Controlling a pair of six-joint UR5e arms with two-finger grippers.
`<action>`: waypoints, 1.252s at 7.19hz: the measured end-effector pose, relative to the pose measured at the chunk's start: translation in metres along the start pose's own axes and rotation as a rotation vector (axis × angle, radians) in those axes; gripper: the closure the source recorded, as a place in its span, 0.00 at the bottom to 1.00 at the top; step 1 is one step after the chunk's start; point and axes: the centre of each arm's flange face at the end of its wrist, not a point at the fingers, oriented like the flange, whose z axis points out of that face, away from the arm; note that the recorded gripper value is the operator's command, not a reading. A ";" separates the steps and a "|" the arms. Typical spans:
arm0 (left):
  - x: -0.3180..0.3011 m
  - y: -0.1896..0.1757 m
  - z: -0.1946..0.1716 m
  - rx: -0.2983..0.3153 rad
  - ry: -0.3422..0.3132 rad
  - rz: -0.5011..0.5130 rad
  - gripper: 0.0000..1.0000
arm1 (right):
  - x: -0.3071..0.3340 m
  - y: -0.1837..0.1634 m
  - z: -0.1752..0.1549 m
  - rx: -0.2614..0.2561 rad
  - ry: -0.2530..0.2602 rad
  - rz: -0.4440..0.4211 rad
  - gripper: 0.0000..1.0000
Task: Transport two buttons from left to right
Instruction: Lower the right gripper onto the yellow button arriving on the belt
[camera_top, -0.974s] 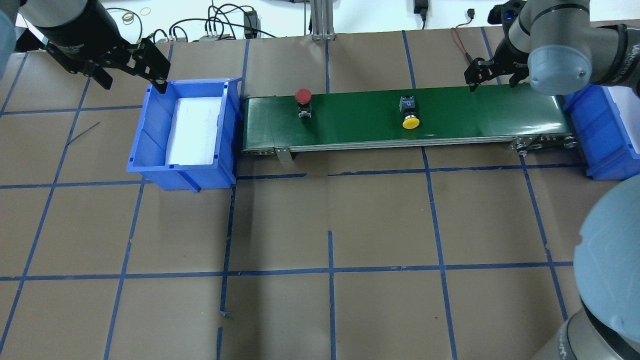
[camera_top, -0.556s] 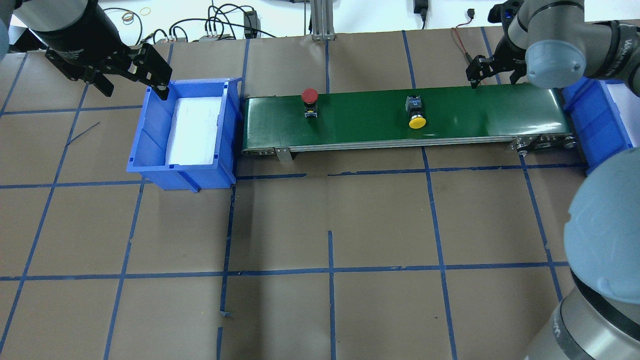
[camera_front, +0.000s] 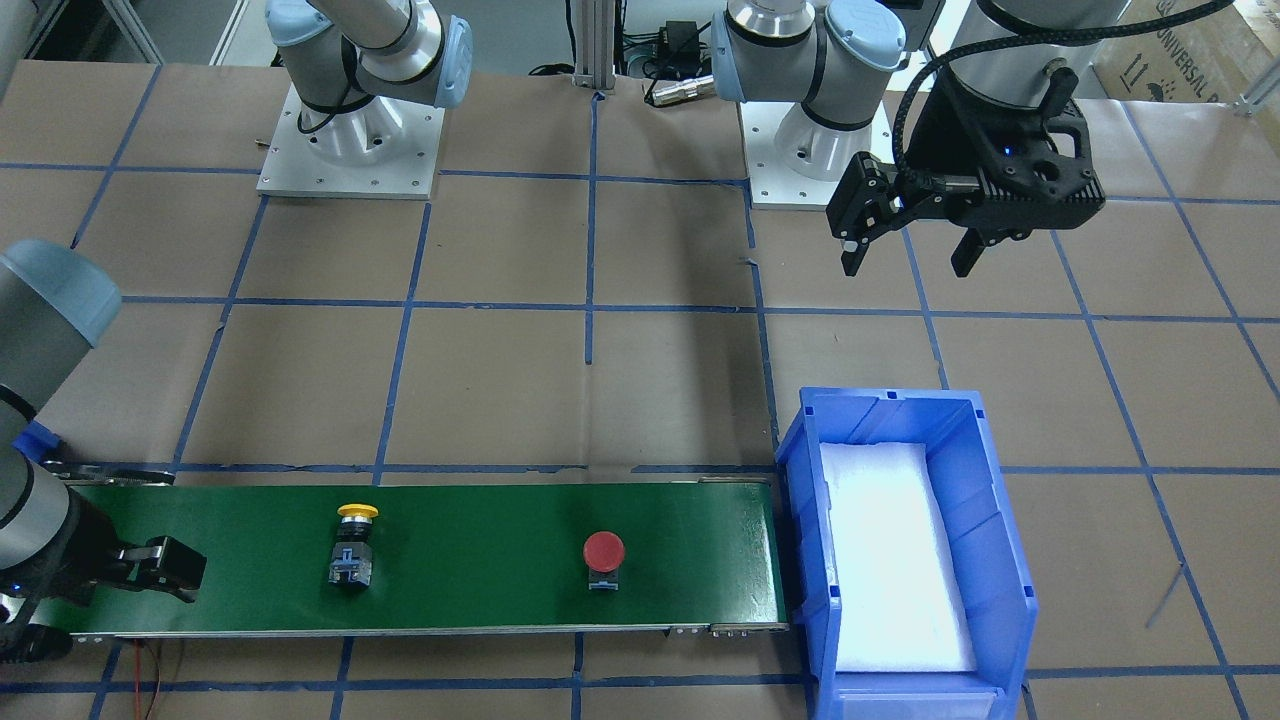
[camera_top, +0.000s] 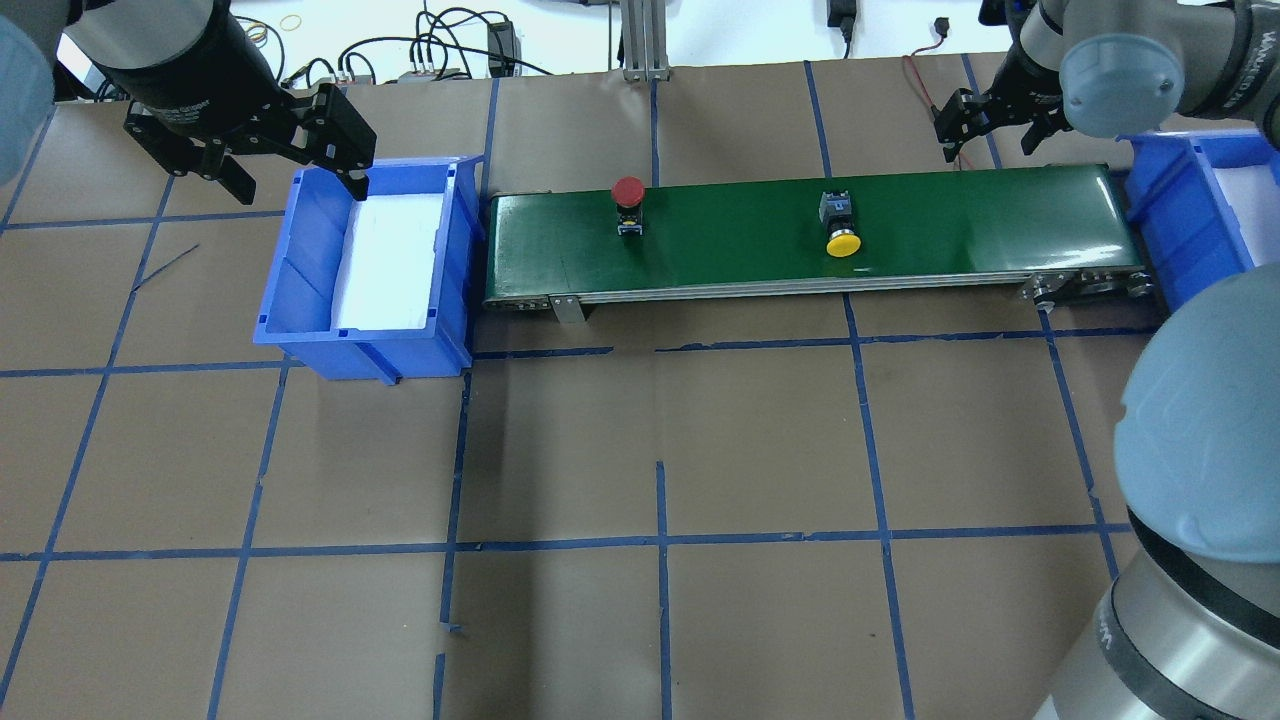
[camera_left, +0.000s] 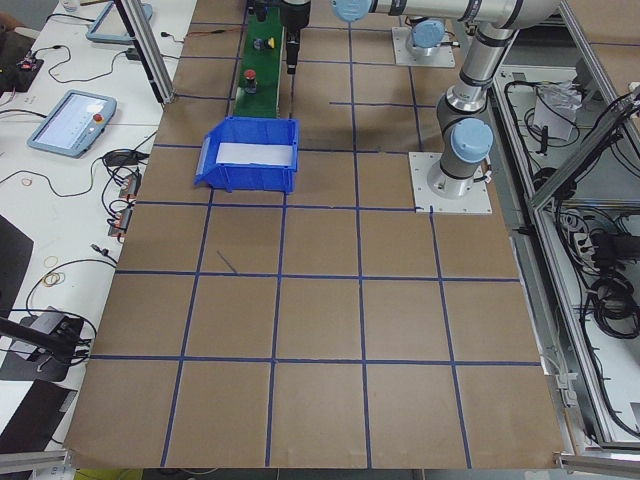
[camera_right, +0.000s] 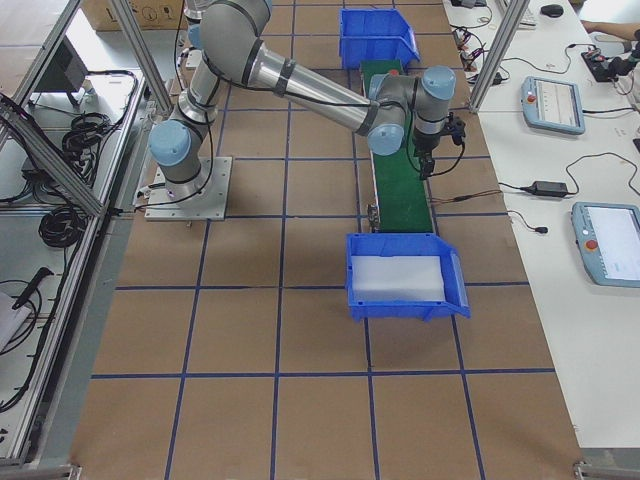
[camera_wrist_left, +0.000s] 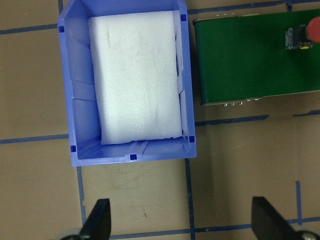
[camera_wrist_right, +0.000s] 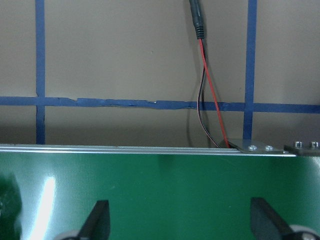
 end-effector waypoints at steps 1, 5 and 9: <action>0.001 0.000 0.000 0.000 0.001 -0.008 0.00 | 0.000 0.002 0.002 -0.006 -0.002 0.000 0.00; -0.006 -0.001 -0.001 0.005 0.010 -0.025 0.00 | -0.001 0.005 0.003 -0.014 -0.001 0.002 0.00; -0.006 -0.001 -0.001 0.003 0.014 -0.027 0.00 | -0.002 0.008 0.003 -0.017 -0.005 0.007 0.00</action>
